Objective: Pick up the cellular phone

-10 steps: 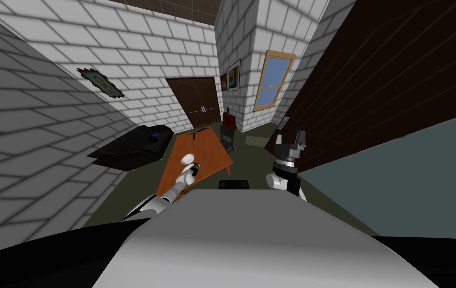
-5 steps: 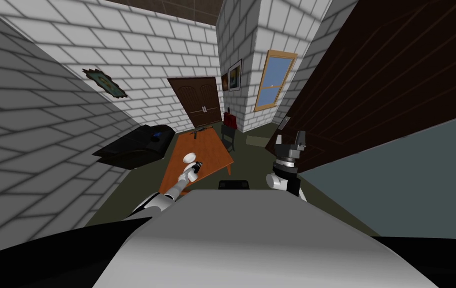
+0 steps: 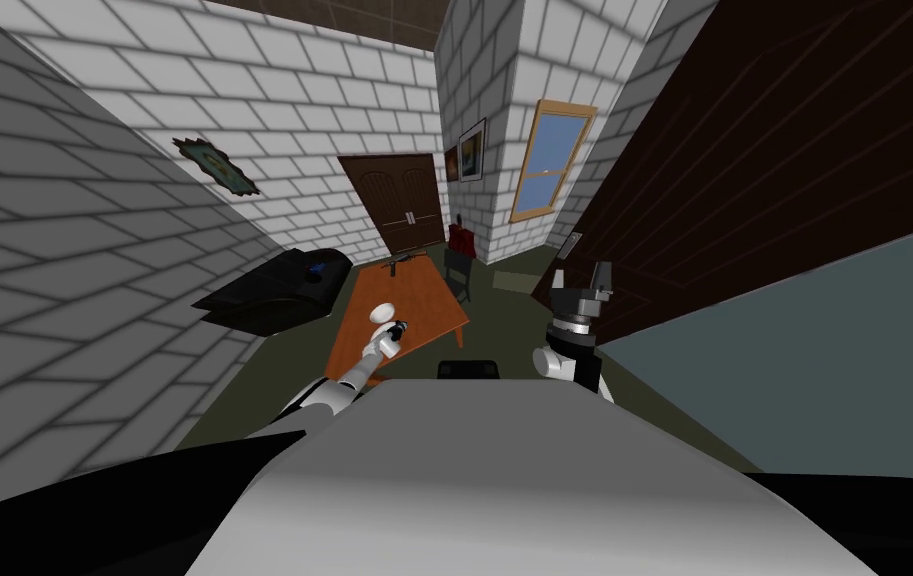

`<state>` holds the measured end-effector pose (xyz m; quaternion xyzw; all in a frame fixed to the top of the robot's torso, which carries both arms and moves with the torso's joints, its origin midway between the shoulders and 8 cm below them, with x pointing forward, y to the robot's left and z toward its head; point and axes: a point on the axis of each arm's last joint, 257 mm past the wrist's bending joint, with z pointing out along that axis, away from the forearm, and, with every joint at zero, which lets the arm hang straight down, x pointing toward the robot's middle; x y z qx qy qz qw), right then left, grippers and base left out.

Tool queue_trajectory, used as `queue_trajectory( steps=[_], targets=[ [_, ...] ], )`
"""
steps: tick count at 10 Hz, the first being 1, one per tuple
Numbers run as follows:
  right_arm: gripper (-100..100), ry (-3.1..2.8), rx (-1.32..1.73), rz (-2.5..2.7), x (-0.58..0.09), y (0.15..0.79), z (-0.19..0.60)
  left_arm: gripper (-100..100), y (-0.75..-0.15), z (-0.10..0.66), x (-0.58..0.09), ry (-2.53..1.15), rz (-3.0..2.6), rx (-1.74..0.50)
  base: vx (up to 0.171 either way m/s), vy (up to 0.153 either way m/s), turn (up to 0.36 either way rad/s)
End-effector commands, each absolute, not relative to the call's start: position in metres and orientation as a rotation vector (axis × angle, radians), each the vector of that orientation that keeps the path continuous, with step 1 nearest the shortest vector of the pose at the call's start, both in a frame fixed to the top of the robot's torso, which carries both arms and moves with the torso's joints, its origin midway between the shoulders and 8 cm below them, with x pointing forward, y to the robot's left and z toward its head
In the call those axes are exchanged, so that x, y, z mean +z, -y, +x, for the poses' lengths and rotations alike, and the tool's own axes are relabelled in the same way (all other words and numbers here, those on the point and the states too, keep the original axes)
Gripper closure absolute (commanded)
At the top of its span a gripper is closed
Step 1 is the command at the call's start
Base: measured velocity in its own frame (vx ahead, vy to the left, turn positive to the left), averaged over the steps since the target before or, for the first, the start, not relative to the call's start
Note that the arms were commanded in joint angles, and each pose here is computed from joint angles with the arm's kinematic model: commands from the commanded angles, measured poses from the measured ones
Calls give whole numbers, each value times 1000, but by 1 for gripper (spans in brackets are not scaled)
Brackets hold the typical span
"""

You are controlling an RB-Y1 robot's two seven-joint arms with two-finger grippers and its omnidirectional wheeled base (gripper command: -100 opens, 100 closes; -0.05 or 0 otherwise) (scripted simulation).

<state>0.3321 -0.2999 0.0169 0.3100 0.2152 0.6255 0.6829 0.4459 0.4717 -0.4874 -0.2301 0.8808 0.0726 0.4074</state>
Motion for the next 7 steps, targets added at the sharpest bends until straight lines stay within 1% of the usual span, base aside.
queue_trajectory(
  steps=[1, 2, 4, 6, 7],
  targets=[
    [0, -483, 1403, 695, 17, 300, 332, 100, -471, 446, -487, -2233, -542, 201, -1, 7, 0],
    [0, -483, 1403, 695, 17, 300, 332, 100, -459, 459, -485, -2224, -583, 163, -41, 23, 47],
    [0, -483, 1403, 695, 17, 300, 332, 100, -458, 459, -486, -2242, -540, 180, -38, 20, 3],
    [0, -483, 1403, 695, 17, 300, 332, 100, -458, 459, -486, -2241, -542, 178, -4, 0, 1],
    [0, -483, 1403, 695, 17, 300, 332, 0, -457, 459, -486, -2242, -538, 179, 0, 0, 0]
  ],
)
